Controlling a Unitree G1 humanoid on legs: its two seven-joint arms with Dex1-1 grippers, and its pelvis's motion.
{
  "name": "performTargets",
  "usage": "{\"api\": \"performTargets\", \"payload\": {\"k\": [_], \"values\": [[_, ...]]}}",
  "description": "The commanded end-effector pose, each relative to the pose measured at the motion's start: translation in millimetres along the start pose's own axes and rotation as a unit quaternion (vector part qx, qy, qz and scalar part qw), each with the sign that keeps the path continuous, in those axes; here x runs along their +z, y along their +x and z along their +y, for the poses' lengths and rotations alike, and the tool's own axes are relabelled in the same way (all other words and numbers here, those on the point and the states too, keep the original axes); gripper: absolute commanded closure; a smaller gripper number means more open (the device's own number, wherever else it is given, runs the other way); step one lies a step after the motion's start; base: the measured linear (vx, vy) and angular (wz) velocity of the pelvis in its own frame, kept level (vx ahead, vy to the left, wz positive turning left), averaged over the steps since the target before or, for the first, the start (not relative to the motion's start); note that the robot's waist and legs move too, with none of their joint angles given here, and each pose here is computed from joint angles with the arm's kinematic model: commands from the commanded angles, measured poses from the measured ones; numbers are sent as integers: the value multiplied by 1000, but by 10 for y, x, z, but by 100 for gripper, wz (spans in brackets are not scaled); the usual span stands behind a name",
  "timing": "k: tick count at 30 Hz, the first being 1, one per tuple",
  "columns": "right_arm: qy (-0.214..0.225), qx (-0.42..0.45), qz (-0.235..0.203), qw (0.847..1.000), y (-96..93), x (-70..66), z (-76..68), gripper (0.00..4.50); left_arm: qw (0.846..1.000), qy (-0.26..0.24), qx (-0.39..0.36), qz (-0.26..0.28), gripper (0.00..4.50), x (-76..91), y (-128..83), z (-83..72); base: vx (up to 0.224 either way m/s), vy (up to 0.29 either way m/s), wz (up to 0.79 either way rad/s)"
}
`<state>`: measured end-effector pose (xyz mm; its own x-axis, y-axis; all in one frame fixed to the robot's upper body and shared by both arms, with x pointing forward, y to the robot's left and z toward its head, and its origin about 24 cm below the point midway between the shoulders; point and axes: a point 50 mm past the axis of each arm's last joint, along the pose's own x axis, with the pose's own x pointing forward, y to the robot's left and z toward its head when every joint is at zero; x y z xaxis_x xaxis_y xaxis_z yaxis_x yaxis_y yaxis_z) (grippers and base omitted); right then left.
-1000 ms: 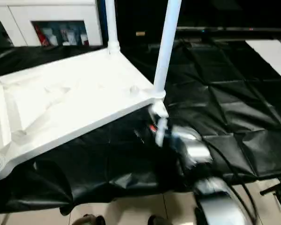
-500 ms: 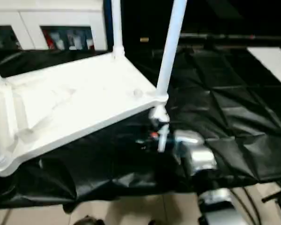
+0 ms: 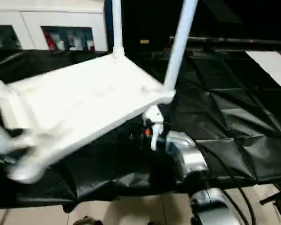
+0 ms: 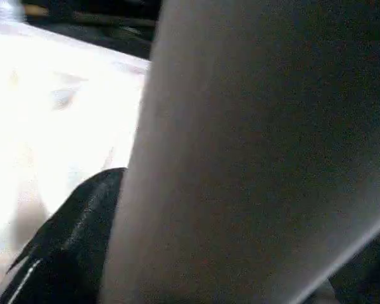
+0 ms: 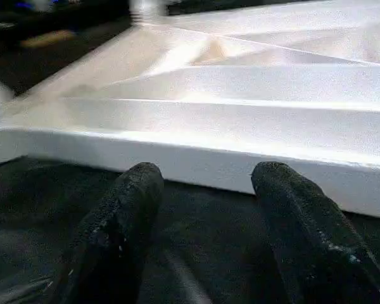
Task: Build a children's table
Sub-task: Rotate table base
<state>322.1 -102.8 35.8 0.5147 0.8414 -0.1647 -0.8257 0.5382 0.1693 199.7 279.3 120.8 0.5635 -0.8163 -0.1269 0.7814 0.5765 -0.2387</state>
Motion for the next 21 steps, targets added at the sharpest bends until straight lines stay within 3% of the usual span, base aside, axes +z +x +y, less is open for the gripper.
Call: {"api": "performTargets", "payload": {"k": [1, 2, 6, 9, 10, 21], "values": [[-8, -32, 8, 999, -7, -1, -63, 183, 999, 5, -36, 2, 3, 50, 122, -64, 0, 0, 0], [-19, -77, 39, 996, 18, -51, -141, 183, 996, 10, -85, -2, 3, 126, 327, -135, 0, 0, 0], [-26, -104, 55, 993, 76, -62, -181, 183, 991, 24, -124, -37, 3, 241, 605, -193, 0, 0, 0], [-31, -106, 59, 992, 102, -66, -177, 183, 990, 25, -134, -48, 3, 269, 688, -212, 0, 0, 0], [-37, -105, 60, 992, 173, -64, -147, 183, 984, 18, -167, -61, 3, 305, 885, -275, 0, 0, 0], [-53, -82, 50, 994, 412, -19, -10, 183, 966, 26, -248, -62, 3, 257, 1594, -483, 0, 0, 0]]}}
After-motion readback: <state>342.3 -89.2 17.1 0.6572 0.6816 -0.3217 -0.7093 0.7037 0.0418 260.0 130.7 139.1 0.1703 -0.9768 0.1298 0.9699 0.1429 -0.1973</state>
